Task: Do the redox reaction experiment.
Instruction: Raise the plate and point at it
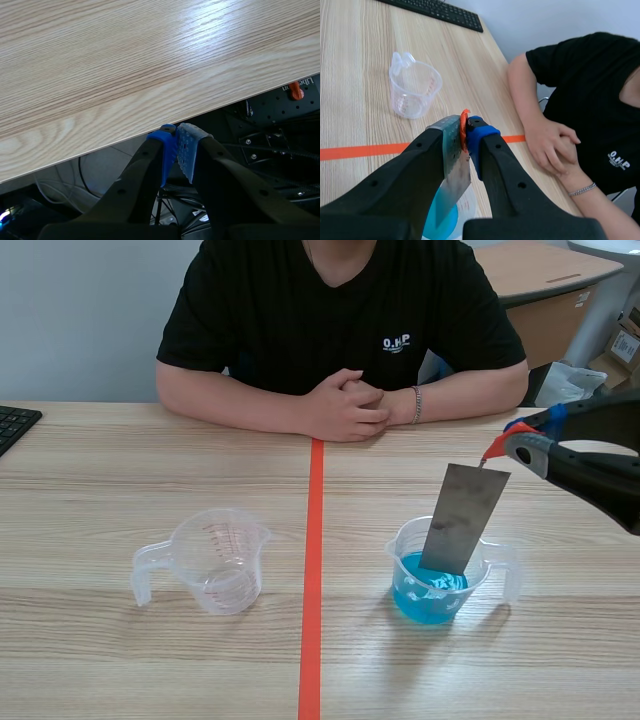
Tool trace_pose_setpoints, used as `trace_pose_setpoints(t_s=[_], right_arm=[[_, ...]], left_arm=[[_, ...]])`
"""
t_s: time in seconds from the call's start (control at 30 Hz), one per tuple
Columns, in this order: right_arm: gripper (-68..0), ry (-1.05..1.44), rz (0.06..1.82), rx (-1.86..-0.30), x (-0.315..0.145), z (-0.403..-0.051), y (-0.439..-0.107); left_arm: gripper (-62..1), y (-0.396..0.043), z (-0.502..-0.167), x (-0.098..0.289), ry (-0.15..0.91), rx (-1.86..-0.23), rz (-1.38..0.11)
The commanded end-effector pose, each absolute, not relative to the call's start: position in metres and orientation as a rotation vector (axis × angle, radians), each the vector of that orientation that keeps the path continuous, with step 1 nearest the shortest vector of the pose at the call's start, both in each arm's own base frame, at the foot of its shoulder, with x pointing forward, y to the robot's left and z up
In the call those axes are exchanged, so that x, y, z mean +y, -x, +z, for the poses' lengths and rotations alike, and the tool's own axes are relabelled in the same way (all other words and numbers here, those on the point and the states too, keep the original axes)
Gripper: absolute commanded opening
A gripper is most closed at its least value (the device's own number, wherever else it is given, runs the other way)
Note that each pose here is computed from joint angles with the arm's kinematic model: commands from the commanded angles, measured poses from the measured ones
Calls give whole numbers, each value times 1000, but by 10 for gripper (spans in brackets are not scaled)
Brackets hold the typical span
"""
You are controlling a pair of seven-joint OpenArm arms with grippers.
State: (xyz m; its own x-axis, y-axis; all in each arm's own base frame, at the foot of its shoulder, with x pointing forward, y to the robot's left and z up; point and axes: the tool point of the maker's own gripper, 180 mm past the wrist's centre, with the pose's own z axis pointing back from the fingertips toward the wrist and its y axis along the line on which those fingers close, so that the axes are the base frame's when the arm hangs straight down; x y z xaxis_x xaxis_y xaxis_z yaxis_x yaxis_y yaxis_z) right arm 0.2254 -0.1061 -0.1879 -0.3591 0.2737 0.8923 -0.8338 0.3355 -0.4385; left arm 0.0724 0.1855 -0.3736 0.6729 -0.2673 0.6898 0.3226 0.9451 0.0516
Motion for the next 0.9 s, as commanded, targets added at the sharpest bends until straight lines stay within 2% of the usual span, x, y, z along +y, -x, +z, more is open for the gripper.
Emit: trace_pose_setpoints(t_s=[0.0,0.57,0.87], right_arm=[[-660,-537,1294,-1561,-103,-171,-226],[-660,-537,1319,-1602,-103,-142,-218],[-660,-540,1332,-1597,-104,-138,-219]], left_arm=[[-568,-75,-371,185,75,-776,-330],[-568,-75,-371,185,75,-776,-330],[-568,-74,-371,185,75,-776,-330]])
